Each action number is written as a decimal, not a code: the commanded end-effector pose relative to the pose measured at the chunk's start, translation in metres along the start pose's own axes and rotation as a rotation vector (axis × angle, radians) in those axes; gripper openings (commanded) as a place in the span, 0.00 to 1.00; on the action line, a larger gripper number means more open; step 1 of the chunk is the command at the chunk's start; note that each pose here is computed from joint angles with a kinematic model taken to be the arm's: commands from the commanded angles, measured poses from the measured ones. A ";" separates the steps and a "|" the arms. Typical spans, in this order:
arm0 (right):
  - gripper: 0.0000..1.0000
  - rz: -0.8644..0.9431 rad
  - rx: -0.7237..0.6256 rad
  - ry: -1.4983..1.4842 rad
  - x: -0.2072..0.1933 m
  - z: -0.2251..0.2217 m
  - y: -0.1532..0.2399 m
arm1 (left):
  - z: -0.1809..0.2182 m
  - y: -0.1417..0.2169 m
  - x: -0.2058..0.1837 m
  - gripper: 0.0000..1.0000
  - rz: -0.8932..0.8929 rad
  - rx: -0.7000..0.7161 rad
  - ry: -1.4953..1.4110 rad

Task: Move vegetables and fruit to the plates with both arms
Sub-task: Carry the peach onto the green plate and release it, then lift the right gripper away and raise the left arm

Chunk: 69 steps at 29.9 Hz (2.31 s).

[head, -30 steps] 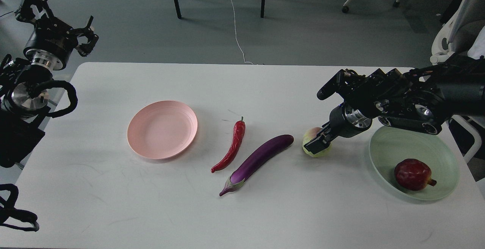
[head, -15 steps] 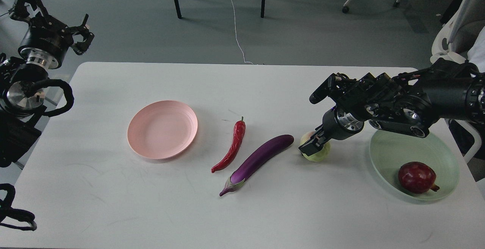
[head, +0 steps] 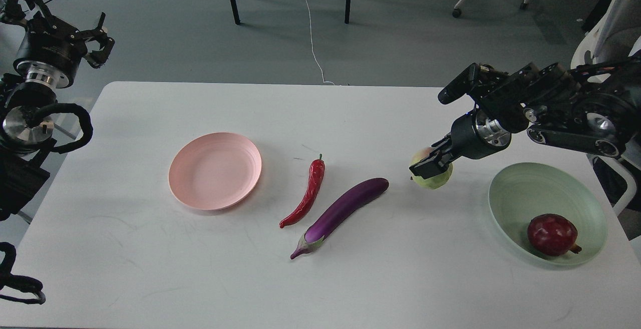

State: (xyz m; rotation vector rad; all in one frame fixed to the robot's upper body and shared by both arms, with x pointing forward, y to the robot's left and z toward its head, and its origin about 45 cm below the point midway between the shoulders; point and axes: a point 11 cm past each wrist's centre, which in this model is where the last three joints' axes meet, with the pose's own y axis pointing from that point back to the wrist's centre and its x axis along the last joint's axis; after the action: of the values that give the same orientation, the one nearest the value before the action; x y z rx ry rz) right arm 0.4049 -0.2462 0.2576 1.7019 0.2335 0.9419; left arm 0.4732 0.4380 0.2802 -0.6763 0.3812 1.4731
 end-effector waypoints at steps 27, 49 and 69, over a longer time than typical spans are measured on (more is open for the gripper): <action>0.56 0.019 -0.135 -0.376 -0.161 0.079 0.044 | 0.003 -0.010 -0.015 0.98 -0.028 -0.024 0.030; 0.80 0.018 -0.178 -0.360 -0.183 0.089 0.038 | 0.004 -0.010 -0.015 0.98 -0.027 -0.024 0.025; 0.97 0.349 -0.118 -0.353 -0.080 0.087 0.054 | 0.017 -0.011 -0.014 0.98 -0.032 -0.024 -0.002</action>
State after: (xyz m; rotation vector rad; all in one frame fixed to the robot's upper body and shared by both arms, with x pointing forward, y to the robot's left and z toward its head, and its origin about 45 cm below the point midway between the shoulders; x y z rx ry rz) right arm 0.3771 -0.3954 0.2430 1.7517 -0.2782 0.7971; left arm 0.4813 0.4339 0.3008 -0.7094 0.3609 1.4466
